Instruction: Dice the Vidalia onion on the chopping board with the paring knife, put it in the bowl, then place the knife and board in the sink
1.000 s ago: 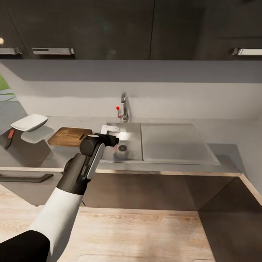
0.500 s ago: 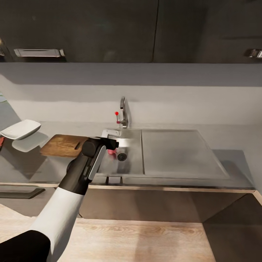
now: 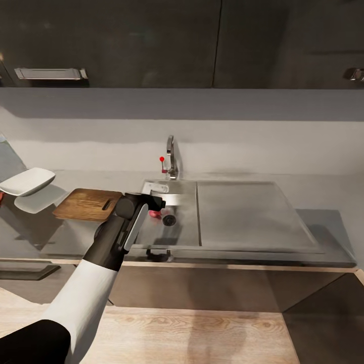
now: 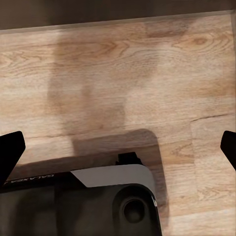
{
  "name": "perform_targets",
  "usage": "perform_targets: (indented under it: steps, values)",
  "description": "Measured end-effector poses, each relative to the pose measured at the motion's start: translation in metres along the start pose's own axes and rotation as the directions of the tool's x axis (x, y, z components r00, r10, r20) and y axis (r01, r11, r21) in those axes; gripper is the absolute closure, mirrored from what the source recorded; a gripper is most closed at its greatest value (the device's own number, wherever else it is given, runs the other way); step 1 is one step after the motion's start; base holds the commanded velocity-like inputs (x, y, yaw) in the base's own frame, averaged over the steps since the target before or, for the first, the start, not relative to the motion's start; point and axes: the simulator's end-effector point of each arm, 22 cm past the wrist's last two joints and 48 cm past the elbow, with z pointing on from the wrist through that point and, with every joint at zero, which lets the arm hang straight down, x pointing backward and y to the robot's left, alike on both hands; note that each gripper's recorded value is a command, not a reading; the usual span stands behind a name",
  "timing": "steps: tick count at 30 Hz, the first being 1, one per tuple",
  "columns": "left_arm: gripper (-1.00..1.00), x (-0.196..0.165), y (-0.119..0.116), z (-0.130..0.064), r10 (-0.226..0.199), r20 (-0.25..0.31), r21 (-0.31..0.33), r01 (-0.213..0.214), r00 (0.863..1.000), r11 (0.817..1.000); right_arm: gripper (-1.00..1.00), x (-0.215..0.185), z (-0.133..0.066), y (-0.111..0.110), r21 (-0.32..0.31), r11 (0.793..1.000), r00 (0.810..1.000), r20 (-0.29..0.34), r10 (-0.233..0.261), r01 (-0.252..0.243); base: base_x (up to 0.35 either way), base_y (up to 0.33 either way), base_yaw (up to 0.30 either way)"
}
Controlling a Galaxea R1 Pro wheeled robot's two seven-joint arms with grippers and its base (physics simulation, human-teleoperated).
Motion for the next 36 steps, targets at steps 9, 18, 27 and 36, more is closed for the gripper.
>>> perform_targets:
  steps: [9, 18, 27, 36]
  values:
    - [-1.00, 0.007, -0.006, 0.004, 0.000, -0.020, 0.012, 0.001, 1.000, 1.000, -1.00, 0.000, 0.000, 0.000, 0.001, 1.000, 1.000, 0.000, 0.000, 0.000, 0.000, 0.000, 0.000]
    - [-1.00, 0.004, -0.015, 0.005, -0.037, -0.004, 0.055, 0.038, 0.999, 0.998, -1.00, 0.000, 0.000, -0.001, 0.002, 1.000, 1.000, 0.000, 0.000, 0.000, 0.000, 0.000, 0.000]
    - [-1.00, 0.009, -0.022, 0.014, -0.084, 0.000, 0.089, 0.084, 0.996, 0.992, -1.00, 0.004, 0.000, -0.001, 0.002, 1.000, 1.000, -0.015, -0.002, 0.002, 0.000, 0.000, 0.000]
    - [-1.00, 0.024, -0.022, 0.028, -0.091, -0.025, 0.085, 0.093, 0.996, 0.992, -1.00, 0.023, 0.000, -0.001, 0.000, 1.000, 0.996, -0.088, -0.013, 0.013, 0.060, -0.053, 0.000]
